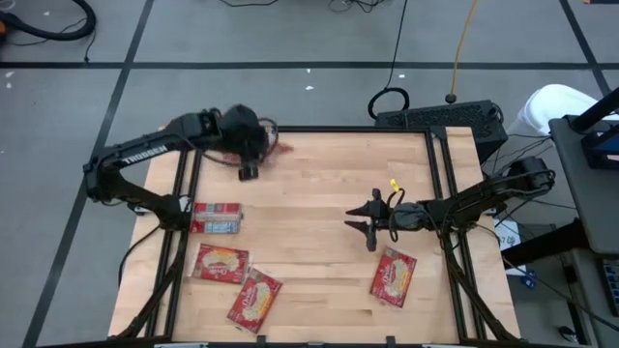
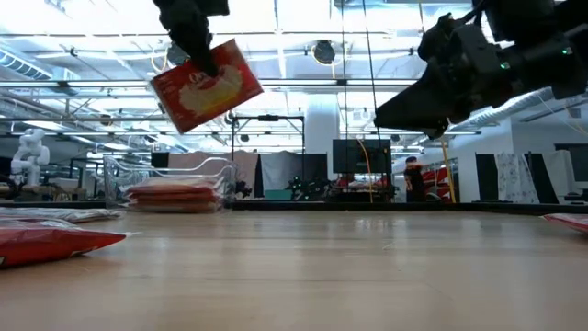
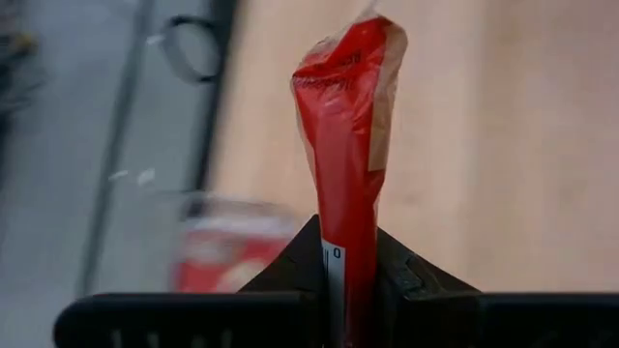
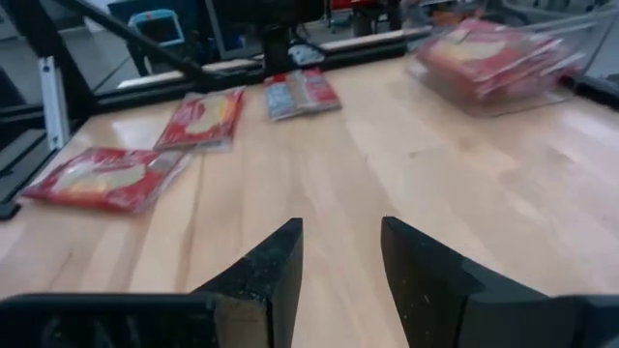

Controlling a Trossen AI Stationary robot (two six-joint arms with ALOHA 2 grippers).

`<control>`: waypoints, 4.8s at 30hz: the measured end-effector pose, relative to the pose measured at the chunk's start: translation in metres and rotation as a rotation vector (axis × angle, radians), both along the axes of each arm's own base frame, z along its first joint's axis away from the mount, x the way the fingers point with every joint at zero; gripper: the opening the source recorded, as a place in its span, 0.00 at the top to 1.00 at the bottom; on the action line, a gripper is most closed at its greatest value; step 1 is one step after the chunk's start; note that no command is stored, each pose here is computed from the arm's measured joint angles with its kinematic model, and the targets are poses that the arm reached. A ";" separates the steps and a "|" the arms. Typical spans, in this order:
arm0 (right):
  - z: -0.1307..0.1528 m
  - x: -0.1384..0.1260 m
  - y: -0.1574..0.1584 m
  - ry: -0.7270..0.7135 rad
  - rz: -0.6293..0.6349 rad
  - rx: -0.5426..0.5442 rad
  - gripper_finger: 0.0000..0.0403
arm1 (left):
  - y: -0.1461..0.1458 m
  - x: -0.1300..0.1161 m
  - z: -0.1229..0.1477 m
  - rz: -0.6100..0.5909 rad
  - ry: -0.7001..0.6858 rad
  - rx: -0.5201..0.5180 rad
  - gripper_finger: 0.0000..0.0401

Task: Sort popcorn bags into baskets
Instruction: Put the red popcorn bag into the transparent bin

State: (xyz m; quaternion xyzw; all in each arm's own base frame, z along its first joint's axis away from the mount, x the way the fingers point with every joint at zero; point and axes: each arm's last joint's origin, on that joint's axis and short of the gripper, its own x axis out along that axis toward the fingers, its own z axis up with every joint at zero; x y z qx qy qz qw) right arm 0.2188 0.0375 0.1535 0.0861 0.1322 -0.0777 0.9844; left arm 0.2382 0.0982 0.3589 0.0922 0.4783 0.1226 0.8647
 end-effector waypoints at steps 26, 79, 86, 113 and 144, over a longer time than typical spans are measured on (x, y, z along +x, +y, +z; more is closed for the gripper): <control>-0.005 -0.005 0.010 0.027 0.046 -0.001 0.66 | 0.095 -0.017 -0.050 0.138 0.384 -0.116 0.87; -0.007 -0.006 0.010 0.044 0.033 0.034 0.66 | 0.124 0.007 -0.077 0.588 0.531 0.294 0.53; -0.017 -0.010 0.009 0.130 -0.043 0.154 0.66 | 0.072 0.010 -0.065 0.536 0.179 0.006 0.70; 0.056 -0.016 0.057 1.007 0.083 0.160 0.59 | -0.237 0.037 -0.153 0.021 -0.728 -0.296 0.73; -0.010 -0.021 0.038 0.919 0.752 -0.143 0.40 | -0.308 0.130 -0.180 -0.016 -0.789 -0.261 0.73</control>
